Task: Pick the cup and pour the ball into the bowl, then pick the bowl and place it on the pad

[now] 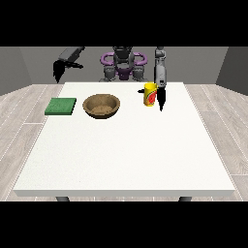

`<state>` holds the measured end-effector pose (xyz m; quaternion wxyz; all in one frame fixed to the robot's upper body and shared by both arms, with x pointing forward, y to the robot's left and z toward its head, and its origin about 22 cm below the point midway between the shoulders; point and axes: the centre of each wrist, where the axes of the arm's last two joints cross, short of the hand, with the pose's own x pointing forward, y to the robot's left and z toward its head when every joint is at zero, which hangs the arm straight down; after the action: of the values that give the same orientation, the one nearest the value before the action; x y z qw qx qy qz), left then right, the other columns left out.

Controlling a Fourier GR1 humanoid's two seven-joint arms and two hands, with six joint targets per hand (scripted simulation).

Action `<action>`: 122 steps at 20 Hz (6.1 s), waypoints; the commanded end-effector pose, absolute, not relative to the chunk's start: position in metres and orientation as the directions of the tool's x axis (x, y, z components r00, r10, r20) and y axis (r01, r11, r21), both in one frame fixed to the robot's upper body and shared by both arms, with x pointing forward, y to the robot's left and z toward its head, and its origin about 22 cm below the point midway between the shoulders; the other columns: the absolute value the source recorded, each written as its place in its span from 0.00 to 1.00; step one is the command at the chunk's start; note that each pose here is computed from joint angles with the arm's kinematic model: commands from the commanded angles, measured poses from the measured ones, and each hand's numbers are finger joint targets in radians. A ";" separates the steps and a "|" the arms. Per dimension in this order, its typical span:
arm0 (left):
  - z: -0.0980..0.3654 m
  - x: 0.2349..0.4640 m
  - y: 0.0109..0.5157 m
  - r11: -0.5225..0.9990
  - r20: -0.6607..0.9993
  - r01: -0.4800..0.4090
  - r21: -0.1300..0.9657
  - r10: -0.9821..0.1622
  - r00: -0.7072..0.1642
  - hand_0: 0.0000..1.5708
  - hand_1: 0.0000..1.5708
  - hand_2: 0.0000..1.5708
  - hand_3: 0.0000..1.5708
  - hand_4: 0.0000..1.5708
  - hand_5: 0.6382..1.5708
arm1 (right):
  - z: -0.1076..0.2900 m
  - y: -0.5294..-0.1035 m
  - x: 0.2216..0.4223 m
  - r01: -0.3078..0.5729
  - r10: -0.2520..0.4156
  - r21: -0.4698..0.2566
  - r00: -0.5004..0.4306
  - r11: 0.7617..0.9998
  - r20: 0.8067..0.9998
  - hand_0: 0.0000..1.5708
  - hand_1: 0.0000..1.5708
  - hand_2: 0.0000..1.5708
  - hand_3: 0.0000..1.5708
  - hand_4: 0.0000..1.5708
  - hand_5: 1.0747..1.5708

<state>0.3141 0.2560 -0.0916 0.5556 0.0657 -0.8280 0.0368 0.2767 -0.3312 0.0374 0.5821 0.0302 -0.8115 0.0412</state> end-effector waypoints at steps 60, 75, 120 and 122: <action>0.039 0.392 0.054 -0.679 -0.792 -0.409 0.609 -0.544 -0.278 0.94 0.94 1.00 1.00 0.94 0.64 | -0.034 -0.411 0.256 -0.054 -0.042 0.040 -0.028 0.998 0.999 0.00 0.00 0.00 0.00 0.00 1.00; 0.075 0.400 0.077 0.058 0.015 -0.284 0.957 -0.989 -0.150 0.82 0.82 1.00 1.00 1.00 0.56 | -0.029 -0.412 0.258 0.038 -0.066 0.067 -0.016 0.997 0.998 0.00 0.00 0.00 0.00 0.00 0.99; 0.088 0.326 0.181 0.963 0.879 0.111 0.247 -0.174 -0.444 0.00 0.00 0.00 0.00 0.05 1.00 | -0.094 -0.308 0.317 0.416 -0.115 0.043 0.148 0.908 0.982 0.92 0.92 1.00 0.00 0.30 0.88; 0.095 0.333 0.191 0.962 0.853 0.100 0.253 -0.173 -0.493 0.00 0.00 0.00 0.00 0.30 0.99 | -0.090 -0.336 0.308 0.419 0.089 -0.166 0.198 0.893 0.976 1.00 1.00 1.00 0.69 0.54 0.87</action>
<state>0.3330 0.1911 0.0873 0.5205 0.0279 -0.8434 -0.1308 0.3499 -0.3194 -0.0464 0.6645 -0.1093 -0.7241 -0.1490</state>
